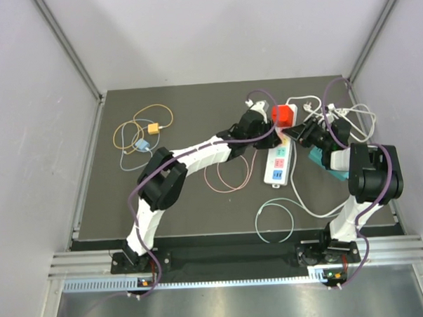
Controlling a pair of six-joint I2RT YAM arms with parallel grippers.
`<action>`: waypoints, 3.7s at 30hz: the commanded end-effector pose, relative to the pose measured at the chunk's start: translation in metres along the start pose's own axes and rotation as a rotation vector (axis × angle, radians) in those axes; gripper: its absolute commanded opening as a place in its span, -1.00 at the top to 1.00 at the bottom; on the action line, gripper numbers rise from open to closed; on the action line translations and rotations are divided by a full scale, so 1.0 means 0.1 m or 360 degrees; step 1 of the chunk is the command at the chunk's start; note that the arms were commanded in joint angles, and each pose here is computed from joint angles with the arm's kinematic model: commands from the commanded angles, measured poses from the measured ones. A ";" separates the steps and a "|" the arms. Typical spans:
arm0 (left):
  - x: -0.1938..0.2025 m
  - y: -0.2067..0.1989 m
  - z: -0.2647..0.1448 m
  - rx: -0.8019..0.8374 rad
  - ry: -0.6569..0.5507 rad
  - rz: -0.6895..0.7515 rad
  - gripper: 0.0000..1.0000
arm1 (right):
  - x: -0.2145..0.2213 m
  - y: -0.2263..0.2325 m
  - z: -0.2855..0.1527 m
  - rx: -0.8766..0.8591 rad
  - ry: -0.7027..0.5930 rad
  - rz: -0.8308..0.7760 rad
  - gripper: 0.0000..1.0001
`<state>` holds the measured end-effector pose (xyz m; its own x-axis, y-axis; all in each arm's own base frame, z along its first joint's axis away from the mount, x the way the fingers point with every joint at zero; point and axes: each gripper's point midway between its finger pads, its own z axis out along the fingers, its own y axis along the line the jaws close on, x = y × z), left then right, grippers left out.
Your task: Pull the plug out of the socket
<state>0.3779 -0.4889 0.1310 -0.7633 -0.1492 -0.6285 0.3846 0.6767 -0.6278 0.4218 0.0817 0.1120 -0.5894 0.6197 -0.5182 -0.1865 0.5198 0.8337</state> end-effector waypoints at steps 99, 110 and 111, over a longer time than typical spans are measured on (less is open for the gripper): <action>-1.85 3.72 -3.46 -0.1132 -0.0737 -0.0407 -0.73 | -0.44 0.09 -0.13 -0.0086 -0.0211 -0.0110 1.00; -1.90 2.79 -3.57 -0.0633 -0.0793 -0.0143 -0.98 | -0.43 0.10 -0.14 -0.0095 -0.0198 -0.0104 1.00; -1.86 2.78 -3.58 -0.0632 -0.0781 -0.0135 -0.98 | -0.42 0.11 -0.14 -0.0099 -0.0192 -0.0105 1.00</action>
<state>0.4502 -0.0002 0.2206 -0.4324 -0.5027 -0.7485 -0.0792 0.8481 -0.5239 0.4259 0.0560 0.1138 -0.5406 0.6740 -0.5034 -0.1461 0.5141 0.8452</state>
